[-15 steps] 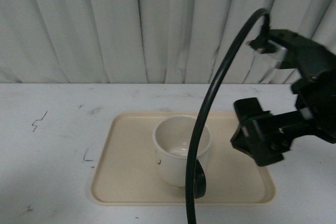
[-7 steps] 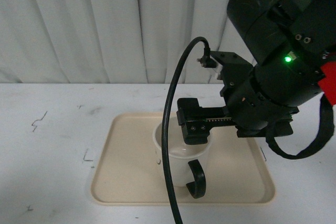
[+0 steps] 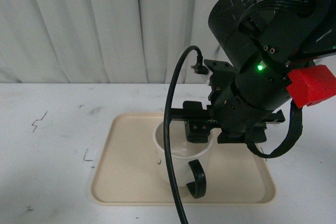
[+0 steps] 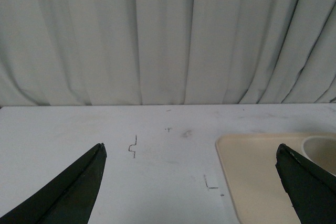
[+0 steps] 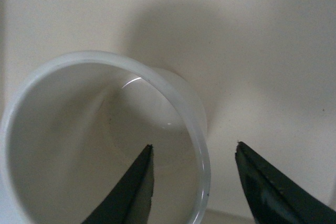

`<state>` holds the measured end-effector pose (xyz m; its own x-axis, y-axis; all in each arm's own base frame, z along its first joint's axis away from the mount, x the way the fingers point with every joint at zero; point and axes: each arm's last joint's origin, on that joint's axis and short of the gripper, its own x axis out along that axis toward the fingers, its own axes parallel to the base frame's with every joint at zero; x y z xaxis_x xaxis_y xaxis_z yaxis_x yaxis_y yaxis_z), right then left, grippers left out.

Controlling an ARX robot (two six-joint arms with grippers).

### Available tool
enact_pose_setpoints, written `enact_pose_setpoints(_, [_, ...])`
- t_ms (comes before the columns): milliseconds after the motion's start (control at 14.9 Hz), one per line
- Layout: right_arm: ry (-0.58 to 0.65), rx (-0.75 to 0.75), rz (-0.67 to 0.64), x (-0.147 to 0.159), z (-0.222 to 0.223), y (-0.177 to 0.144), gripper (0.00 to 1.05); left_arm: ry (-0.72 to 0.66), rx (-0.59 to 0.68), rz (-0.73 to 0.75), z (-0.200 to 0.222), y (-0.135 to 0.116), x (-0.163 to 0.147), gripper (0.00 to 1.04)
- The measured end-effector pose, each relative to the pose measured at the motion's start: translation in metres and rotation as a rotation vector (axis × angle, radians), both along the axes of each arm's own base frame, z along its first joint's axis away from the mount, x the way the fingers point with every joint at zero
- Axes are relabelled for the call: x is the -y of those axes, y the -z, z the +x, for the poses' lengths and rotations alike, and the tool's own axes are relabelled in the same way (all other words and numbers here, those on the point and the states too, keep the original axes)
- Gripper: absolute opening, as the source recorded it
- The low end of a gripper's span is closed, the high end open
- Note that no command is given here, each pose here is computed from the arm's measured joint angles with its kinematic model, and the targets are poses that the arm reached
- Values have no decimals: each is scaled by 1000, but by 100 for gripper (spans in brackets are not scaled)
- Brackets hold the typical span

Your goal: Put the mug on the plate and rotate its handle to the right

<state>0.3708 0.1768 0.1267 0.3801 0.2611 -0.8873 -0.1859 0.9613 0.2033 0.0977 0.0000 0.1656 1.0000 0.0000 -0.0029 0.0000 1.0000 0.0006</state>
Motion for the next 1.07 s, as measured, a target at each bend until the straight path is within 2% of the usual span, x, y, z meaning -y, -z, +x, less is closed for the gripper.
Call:
enact_pose_setpoints(67, [5, -12, -6, -1, -2, 2, 19, 0, 0, 0, 0, 0, 0, 98])
enact_pose_setpoints(134, [-59, -16, -31, 8, -3, -16, 3, 0, 0, 0, 0, 0, 0, 98])
enact_pose_setpoints(470, [-197, 67, -84, 20, 16, -43, 3, 0, 0, 0, 0, 0, 0, 98])
enact_pose_setpoints(604, [-411, 183, -151, 23, 28, -58, 3, 0, 0, 0, 0, 0, 0, 98])
enact_pose_setpoints(671, [-571, 231, -152, 20, 31, -58, 3, 0, 0, 0, 0, 0, 0, 98])
enact_pose_setpoints(739, [-773, 233, -186, 20, 36, -49, 3, 0, 0, 0, 0, 0, 0, 98])
enact_pose_setpoints(806, [-1064, 179, -263, 12, 44, -24, 3, 0, 0, 0, 0, 0, 0, 98])
enact_pose_setpoints(873, [-1155, 183, -264, -7, 50, -23, 3, 0, 0, 0, 0, 0, 0, 98])
enact_pose_setpoints(1074, [-1175, 153, -277, -15, 49, -20, 3, 0, 0, 0, 0, 0, 0, 98])
